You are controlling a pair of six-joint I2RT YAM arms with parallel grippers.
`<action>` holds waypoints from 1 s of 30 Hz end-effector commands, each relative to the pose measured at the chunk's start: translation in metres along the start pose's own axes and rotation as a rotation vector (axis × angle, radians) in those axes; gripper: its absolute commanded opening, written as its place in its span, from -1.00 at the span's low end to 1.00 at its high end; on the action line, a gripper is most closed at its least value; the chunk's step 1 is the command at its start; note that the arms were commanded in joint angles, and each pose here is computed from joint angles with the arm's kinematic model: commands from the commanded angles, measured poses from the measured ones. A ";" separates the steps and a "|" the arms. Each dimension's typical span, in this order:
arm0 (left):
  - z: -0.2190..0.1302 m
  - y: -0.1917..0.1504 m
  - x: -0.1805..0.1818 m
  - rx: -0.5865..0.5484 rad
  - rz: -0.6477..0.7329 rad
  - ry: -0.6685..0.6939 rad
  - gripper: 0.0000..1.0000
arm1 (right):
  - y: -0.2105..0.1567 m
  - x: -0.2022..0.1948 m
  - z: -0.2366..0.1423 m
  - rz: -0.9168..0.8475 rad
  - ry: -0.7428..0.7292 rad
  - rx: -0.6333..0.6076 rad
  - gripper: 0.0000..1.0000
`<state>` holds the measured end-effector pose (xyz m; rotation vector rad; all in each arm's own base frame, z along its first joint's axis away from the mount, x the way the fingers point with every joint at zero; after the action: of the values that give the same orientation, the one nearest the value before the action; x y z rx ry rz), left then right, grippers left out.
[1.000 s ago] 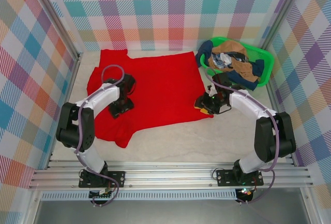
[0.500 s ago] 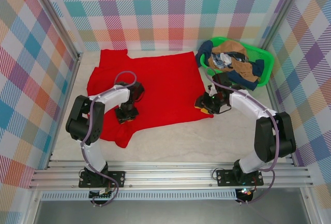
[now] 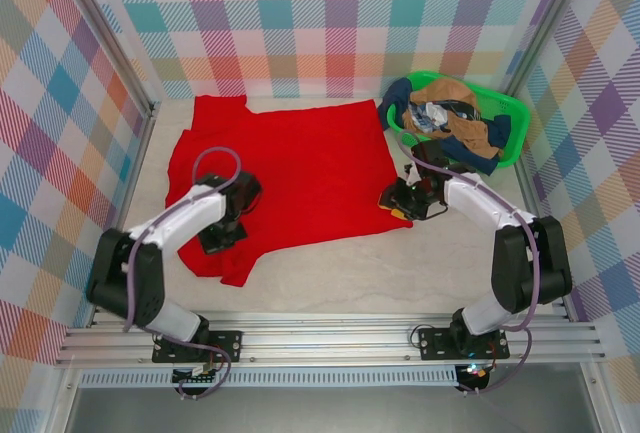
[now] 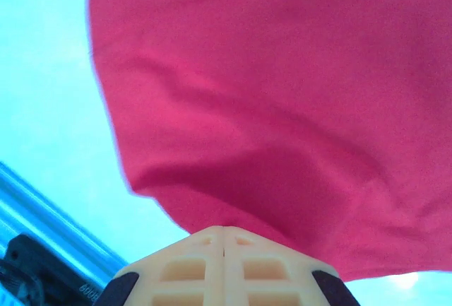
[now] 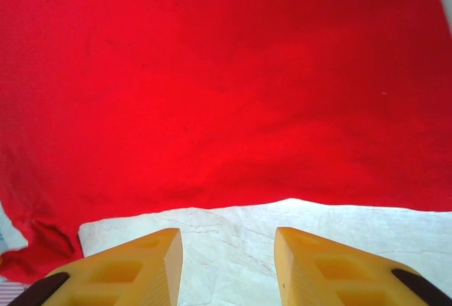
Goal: Fold and stack the t-shirts
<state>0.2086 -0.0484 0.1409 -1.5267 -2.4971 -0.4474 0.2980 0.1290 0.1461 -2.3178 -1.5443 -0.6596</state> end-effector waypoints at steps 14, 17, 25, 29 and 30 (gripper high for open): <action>0.018 -0.067 0.090 -0.025 -0.438 0.097 -1.00 | -0.003 -0.086 0.003 0.548 -0.134 -0.030 -0.42; 0.016 -0.067 0.093 -0.046 -0.440 0.091 -1.00 | -0.005 -0.092 0.009 0.641 -0.113 -0.027 -0.46; 0.014 -0.063 0.092 -0.065 -0.430 0.079 -1.00 | 0.009 -0.087 0.018 0.760 -0.005 -0.023 -0.53; 0.012 -0.059 0.088 -0.071 -0.418 0.072 -1.00 | 0.016 -0.085 0.023 0.746 0.016 -0.029 -0.50; 0.012 -0.057 0.086 -0.073 -0.416 0.071 -1.00 | 0.018 -0.081 0.024 0.736 0.023 -0.015 -0.50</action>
<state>0.1168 -0.0003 0.1426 -0.9882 -2.7912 -0.6084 0.2824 0.0634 0.0831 -2.6526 -0.6042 -0.4669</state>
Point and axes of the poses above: each hand's point on the last joint's axis, 136 mm out from that joint toward the fingers, its own z axis out along the fingers, its own x axis along the line the jaws close on, y = z × x, the point moved 6 cm from there along -z, back along the fingers, and after that the axes turned 5 degrees about z, right-handed, at the moved point
